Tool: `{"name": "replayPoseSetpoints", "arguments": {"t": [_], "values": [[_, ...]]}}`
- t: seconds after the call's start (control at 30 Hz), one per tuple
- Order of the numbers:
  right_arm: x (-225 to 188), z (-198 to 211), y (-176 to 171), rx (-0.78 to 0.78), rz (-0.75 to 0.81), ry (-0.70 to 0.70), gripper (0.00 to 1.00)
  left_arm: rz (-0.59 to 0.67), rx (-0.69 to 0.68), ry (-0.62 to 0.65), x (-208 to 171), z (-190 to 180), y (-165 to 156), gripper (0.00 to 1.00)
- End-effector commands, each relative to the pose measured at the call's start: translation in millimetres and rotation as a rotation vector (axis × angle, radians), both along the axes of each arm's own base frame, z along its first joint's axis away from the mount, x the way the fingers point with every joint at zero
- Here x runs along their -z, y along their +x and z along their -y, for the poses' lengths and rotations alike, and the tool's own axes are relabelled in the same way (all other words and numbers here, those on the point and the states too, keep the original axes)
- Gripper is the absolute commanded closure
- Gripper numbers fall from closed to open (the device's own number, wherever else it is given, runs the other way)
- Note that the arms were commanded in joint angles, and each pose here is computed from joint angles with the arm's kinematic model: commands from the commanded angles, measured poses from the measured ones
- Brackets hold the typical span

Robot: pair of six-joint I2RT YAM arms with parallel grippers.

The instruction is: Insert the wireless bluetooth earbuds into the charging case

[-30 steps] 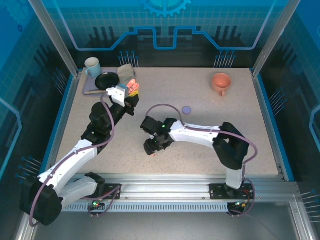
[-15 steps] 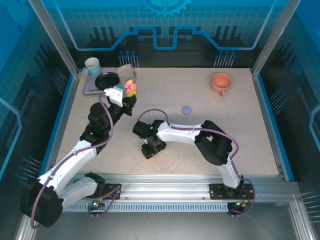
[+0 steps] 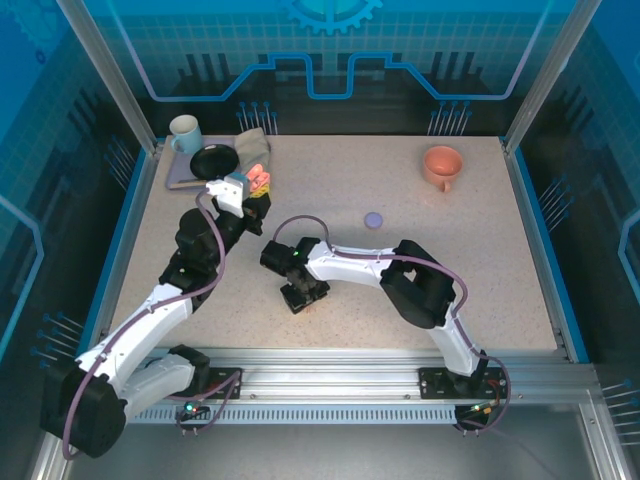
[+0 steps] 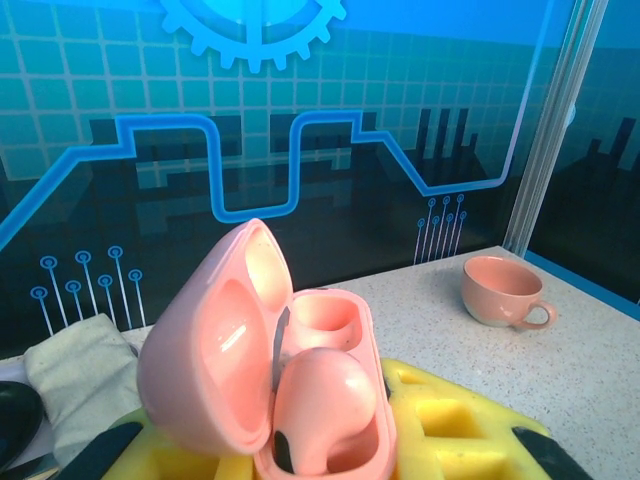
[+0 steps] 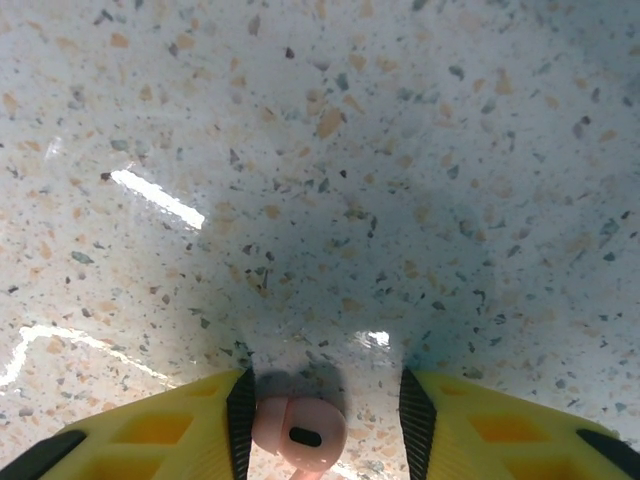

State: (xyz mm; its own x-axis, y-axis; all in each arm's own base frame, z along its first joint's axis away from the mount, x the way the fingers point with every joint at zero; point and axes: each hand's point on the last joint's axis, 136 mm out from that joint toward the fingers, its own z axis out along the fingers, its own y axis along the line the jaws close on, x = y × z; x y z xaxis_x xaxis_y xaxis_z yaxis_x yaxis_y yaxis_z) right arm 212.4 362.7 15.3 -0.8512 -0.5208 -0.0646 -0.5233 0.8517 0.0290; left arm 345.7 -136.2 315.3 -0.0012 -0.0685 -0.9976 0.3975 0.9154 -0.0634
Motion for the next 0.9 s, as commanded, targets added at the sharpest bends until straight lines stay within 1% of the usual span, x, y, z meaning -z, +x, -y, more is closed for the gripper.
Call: {"name": "replayPoseSetpoints", "arguments": {"t": [0.0,0.17,0.5,0.6,0.67,0.87], "values": [[7,4,-9,0.018,-0.014,-0.063,0.56,0.043,-0.010,-0.033,-12,-6,-3,1.00],[10,8,-16,0.029,-0.012,-0.107,0.54,0.042,-0.011,-0.038,-10,-7,-4,1.00],[17,17,-20,0.093,0.000,-0.178,0.57,0.049,-0.015,-0.045,-10,-9,-5,1.00],[18,19,-20,0.108,0.004,-0.186,0.61,0.052,-0.016,-0.048,-12,-10,-5,1.00],[18,19,-20,0.112,0.005,-0.190,0.66,0.053,-0.016,-0.051,-12,-10,-6,1.00],[9,20,-17,0.125,0.034,-0.176,0.71,0.048,-0.013,-0.056,-12,-10,-6,1.00]]}}
